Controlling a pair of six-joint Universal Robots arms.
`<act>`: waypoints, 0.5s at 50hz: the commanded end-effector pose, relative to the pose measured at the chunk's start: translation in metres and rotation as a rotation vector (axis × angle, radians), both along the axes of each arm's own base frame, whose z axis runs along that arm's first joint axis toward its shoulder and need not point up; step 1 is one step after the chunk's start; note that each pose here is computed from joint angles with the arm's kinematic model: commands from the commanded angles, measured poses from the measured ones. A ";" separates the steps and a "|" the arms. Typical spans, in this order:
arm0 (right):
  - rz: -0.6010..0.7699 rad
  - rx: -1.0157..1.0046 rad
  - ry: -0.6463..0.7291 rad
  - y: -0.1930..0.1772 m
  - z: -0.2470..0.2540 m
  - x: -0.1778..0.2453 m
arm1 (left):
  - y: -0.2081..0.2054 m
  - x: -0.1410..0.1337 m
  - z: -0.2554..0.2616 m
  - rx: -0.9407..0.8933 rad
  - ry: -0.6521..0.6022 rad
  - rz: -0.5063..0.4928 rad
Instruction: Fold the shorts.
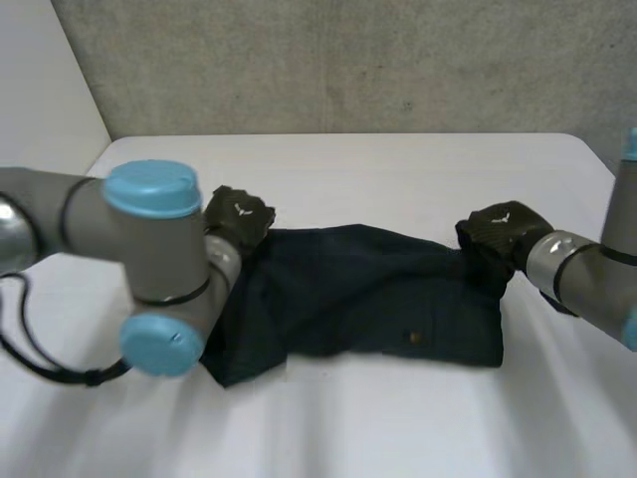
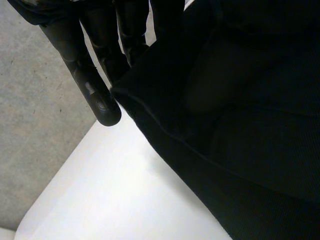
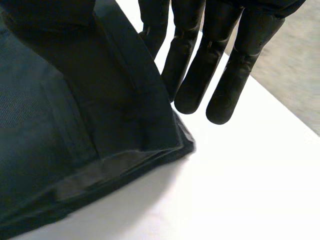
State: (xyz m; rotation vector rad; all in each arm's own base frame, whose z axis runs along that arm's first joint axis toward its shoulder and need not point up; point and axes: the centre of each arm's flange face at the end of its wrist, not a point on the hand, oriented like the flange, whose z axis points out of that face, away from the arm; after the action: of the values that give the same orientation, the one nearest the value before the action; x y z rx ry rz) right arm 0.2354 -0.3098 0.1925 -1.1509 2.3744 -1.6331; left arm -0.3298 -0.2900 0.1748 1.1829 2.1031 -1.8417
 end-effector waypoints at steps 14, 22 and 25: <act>-0.080 -0.217 -0.077 -0.068 -0.033 0.018 | -0.087 -0.025 -0.028 -0.209 0.095 0.058; -0.047 -0.316 -0.105 -0.080 -0.040 0.025 | -0.093 -0.024 -0.020 -0.255 0.130 0.034; -0.049 -0.315 -0.110 -0.078 -0.037 0.024 | -0.086 -0.022 -0.001 -0.244 0.165 0.005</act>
State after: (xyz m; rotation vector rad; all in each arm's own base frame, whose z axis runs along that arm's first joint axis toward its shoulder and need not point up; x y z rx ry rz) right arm 0.2586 -0.3878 0.1545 -1.0121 2.1781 -2.0647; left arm -0.3547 -0.3824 0.1525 0.9801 1.8621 -2.1308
